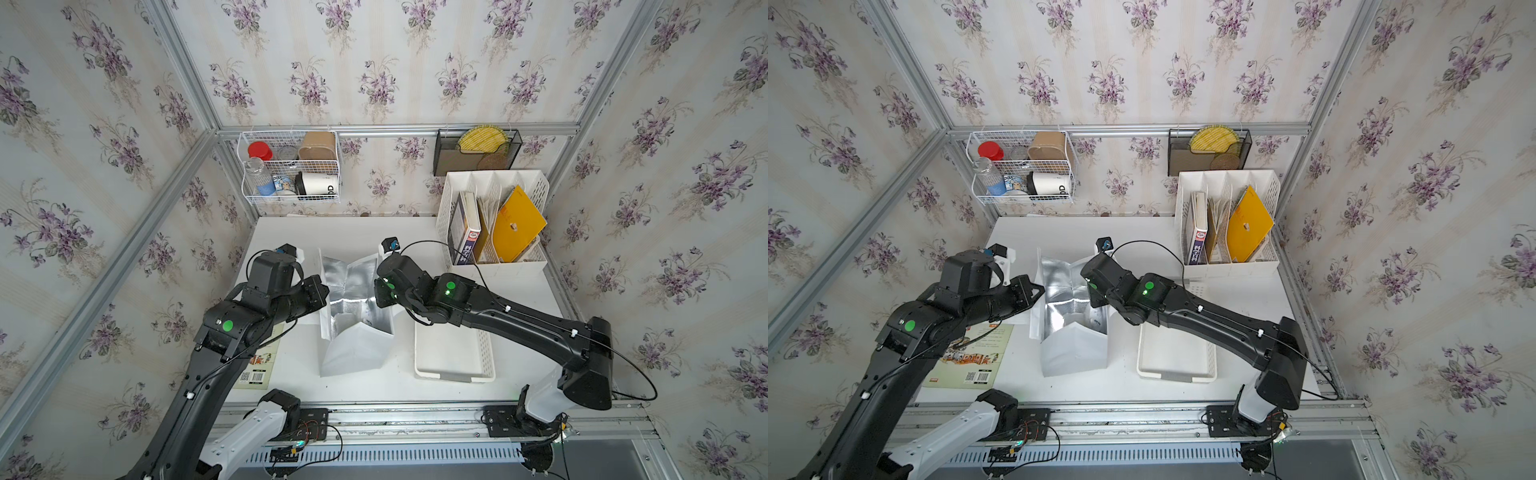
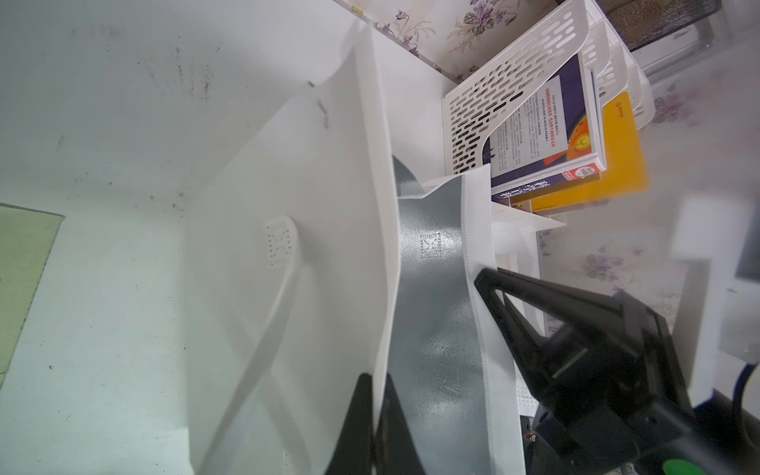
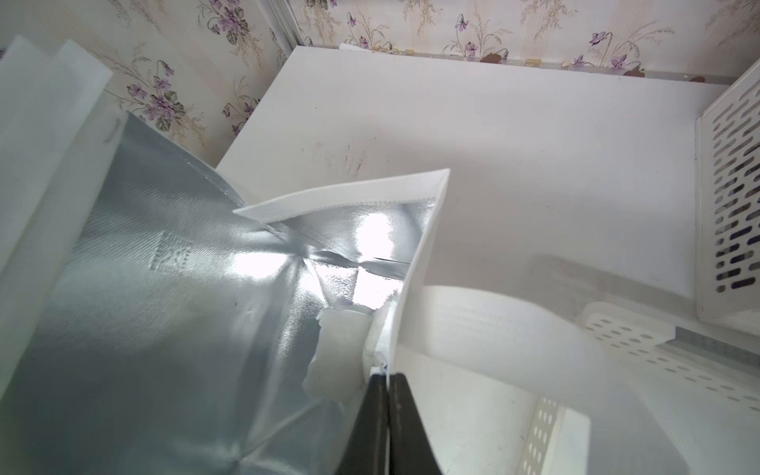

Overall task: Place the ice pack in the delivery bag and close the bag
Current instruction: Place the delivery bag at the center of the board.

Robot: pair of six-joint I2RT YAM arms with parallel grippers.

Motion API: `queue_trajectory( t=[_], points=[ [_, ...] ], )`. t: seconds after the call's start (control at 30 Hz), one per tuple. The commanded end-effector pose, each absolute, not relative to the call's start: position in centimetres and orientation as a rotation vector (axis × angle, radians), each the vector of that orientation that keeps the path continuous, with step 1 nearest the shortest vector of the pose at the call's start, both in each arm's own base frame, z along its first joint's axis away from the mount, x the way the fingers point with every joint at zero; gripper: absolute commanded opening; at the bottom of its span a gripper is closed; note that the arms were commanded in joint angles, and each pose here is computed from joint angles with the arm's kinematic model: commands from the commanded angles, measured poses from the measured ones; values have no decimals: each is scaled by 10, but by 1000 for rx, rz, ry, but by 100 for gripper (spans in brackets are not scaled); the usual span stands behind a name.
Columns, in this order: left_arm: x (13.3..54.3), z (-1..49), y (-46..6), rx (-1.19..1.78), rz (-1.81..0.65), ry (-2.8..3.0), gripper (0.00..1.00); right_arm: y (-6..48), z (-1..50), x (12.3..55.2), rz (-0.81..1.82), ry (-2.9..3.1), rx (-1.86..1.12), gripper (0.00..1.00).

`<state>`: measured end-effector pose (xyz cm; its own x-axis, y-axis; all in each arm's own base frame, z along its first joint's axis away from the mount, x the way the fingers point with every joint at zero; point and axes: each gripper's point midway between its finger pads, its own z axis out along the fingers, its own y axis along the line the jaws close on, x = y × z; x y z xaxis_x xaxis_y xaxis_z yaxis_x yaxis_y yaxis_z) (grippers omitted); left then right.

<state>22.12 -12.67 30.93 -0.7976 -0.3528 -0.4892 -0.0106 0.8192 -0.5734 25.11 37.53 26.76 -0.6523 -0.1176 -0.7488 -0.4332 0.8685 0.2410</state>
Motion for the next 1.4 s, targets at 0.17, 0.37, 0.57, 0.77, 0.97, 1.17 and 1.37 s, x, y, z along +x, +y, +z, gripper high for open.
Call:
queue_trajectory(
  t=[0.17, 0.37, 0.57, 0.77, 0.97, 1.17, 1.37],
  points=[
    [236, 339, -156, -108, -905, 2346, 0, 373, 284, 213, 702, 2214, -314, 0],
    [245, 336, -153, -19, -835, 2353, 0, 368, 282, 193, 752, 2214, -221, 0],
    [254, 313, -163, 50, -862, 2431, 0, 353, 286, 199, 689, 2153, -155, 0],
    [254, 304, -168, 82, -893, 2448, 0, 342, 265, 212, 567, 2178, -150, 3],
    [244, 308, -160, 99, -848, 2448, 13, 338, 260, 229, 598, 2207, -211, 23],
    [223, 334, -154, 136, -864, 2387, 40, 333, 295, 234, 557, 2103, -364, 59],
    [199, 365, -155, 148, -957, 2299, 56, 318, 319, 246, 478, 2028, -457, 80]
  ],
)
